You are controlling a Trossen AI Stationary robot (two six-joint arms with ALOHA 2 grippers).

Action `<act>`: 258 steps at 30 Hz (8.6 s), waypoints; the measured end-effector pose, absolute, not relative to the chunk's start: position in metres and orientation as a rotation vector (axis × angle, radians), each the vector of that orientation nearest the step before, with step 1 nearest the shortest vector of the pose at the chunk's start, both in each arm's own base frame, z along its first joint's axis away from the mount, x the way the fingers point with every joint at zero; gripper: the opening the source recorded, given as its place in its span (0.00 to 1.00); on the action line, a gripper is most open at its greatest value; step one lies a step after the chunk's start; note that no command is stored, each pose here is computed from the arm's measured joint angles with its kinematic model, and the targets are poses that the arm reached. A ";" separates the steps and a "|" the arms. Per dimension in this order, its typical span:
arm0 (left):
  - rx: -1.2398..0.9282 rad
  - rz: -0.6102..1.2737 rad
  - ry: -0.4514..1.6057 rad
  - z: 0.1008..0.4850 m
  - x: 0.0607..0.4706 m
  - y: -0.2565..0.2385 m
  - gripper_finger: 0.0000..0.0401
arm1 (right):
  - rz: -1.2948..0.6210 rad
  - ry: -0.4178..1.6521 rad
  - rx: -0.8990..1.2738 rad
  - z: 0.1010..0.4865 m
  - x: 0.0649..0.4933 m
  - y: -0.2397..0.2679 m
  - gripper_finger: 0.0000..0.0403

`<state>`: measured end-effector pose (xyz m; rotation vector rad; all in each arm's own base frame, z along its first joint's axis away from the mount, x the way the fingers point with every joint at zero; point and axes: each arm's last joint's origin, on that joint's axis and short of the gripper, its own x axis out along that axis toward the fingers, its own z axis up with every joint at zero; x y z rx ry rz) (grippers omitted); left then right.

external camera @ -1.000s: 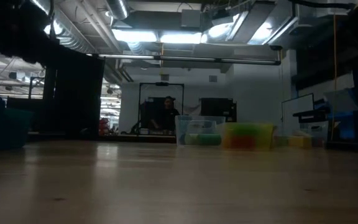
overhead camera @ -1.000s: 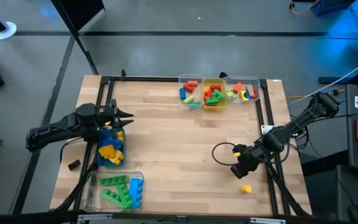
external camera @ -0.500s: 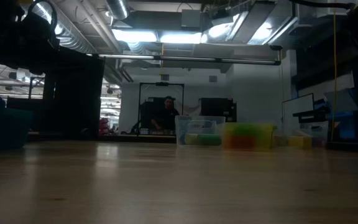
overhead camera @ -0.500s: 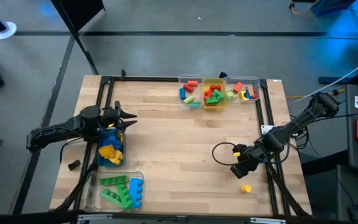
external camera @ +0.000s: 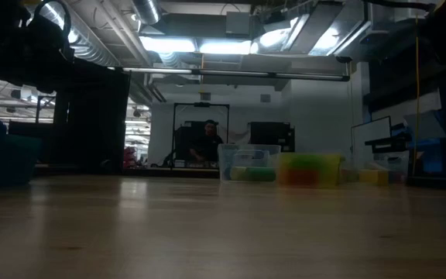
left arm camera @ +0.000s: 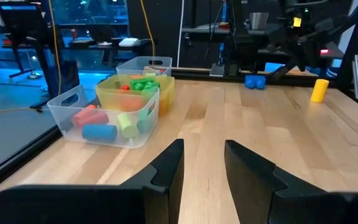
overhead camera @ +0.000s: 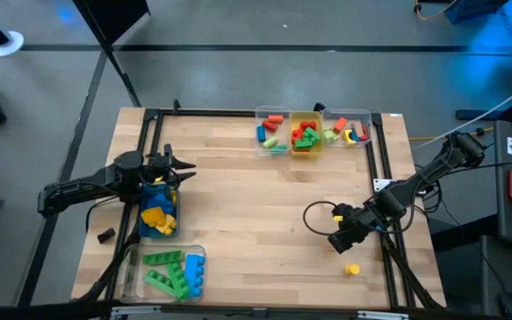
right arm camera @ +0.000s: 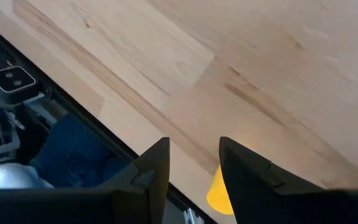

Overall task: Sort blocks by size
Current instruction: Put the yellow cylindrical block into the top left transparent bin, then put the blue 2 stud game piece into the blue bin

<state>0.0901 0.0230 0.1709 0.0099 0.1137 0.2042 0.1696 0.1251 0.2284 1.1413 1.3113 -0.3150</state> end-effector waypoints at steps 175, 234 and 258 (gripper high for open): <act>0.006 0.204 0.116 0.171 0.090 0.023 0.25 | -0.783 1.109 1.132 0.209 0.184 0.093 0.38; 0.006 0.205 0.116 0.171 0.090 0.023 0.25 | -0.496 0.634 0.189 0.204 0.267 -0.125 0.67; 0.006 0.205 0.117 0.170 0.090 0.023 0.25 | -0.024 1.135 0.966 0.216 0.194 -0.069 0.67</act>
